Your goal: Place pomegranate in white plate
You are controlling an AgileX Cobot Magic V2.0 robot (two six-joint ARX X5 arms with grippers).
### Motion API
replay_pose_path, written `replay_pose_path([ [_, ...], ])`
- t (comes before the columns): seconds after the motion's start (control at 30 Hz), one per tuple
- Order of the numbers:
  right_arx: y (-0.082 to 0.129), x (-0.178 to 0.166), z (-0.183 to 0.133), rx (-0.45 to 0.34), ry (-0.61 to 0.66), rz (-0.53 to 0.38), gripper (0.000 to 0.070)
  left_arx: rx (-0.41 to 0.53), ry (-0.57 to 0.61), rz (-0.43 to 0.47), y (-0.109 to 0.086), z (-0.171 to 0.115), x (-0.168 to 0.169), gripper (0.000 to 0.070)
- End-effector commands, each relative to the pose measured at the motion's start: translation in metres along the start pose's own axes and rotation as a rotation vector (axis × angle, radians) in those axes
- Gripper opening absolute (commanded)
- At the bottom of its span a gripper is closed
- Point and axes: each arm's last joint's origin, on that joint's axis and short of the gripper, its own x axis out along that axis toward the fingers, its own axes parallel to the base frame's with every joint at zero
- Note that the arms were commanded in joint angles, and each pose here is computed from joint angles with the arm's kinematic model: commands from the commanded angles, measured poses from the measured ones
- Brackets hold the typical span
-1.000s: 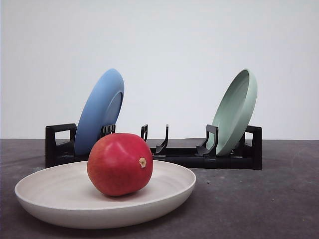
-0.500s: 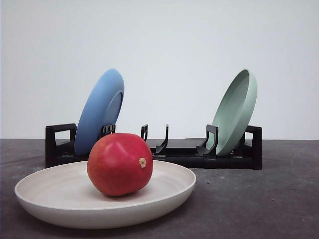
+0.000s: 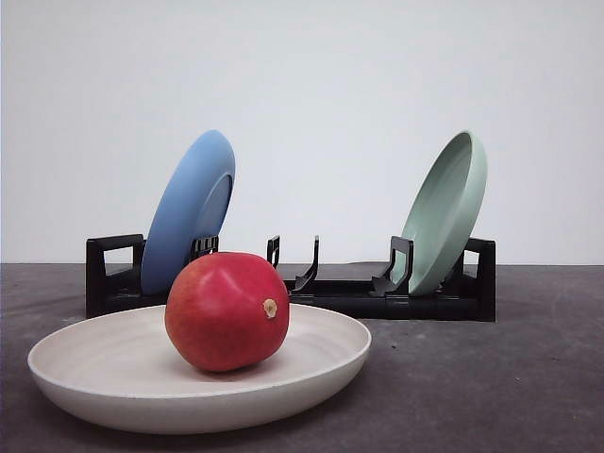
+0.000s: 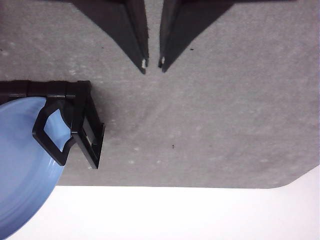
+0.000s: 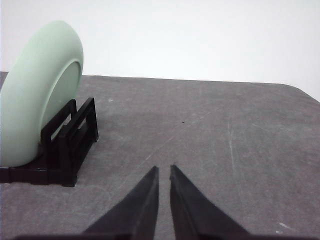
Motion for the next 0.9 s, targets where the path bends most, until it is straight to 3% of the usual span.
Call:
replay_pose_path([
  [0.0, -0.0001, 0.0004, -0.0001, 0.014, -0.009, -0.001, 0.0038, 0.007, -0.003, 0.003, 0.0001, -0.0020, 0.0008, 0.0023],
  [0.87, -0.0001, 0.0004, -0.0001, 0.014, -0.009, -0.001, 0.0038, 0.007, -0.003, 0.003, 0.0001, -0.0020, 0.0008, 0.0023],
])
